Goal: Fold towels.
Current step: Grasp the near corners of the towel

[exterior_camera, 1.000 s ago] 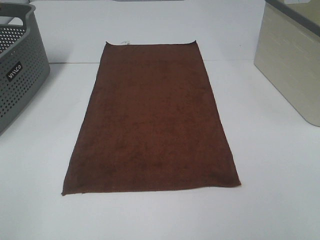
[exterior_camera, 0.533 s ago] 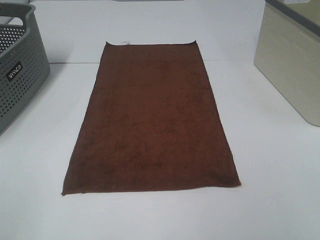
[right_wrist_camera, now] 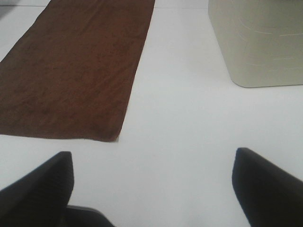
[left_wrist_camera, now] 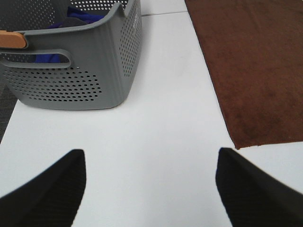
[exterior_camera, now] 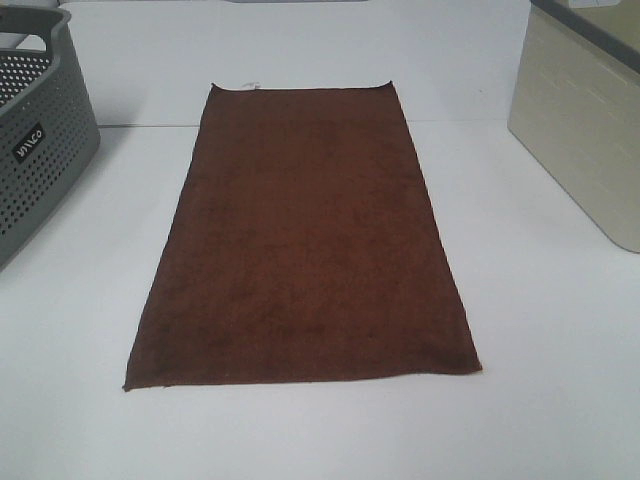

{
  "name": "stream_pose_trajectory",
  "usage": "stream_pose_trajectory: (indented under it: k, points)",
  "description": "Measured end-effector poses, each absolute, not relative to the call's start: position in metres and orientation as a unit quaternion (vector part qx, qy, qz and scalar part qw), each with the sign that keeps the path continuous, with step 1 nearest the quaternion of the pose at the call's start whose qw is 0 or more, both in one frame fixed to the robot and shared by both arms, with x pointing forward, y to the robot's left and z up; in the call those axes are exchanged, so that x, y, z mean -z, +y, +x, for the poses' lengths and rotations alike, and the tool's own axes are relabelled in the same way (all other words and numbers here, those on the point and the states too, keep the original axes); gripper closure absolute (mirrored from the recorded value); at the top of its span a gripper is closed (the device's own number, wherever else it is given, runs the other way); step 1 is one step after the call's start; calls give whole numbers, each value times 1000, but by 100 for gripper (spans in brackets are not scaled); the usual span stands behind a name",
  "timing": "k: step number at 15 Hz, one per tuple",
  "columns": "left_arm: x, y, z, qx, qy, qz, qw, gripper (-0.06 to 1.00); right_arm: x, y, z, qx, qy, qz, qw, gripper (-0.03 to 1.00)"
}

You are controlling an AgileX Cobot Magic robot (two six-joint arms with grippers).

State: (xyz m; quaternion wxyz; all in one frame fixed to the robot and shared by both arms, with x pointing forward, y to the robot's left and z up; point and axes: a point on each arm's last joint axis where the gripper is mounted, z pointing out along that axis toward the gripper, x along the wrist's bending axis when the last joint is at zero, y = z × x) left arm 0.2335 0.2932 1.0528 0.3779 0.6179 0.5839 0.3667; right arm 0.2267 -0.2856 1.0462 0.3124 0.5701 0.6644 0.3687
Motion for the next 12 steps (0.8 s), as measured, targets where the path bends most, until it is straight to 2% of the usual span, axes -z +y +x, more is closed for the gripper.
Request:
stream_pose_trajectory:
  k: [12]
  points:
    - [-1053,293,233,-367,584,618,378,22,-1046,-286,227,-369,664,570,312,12]
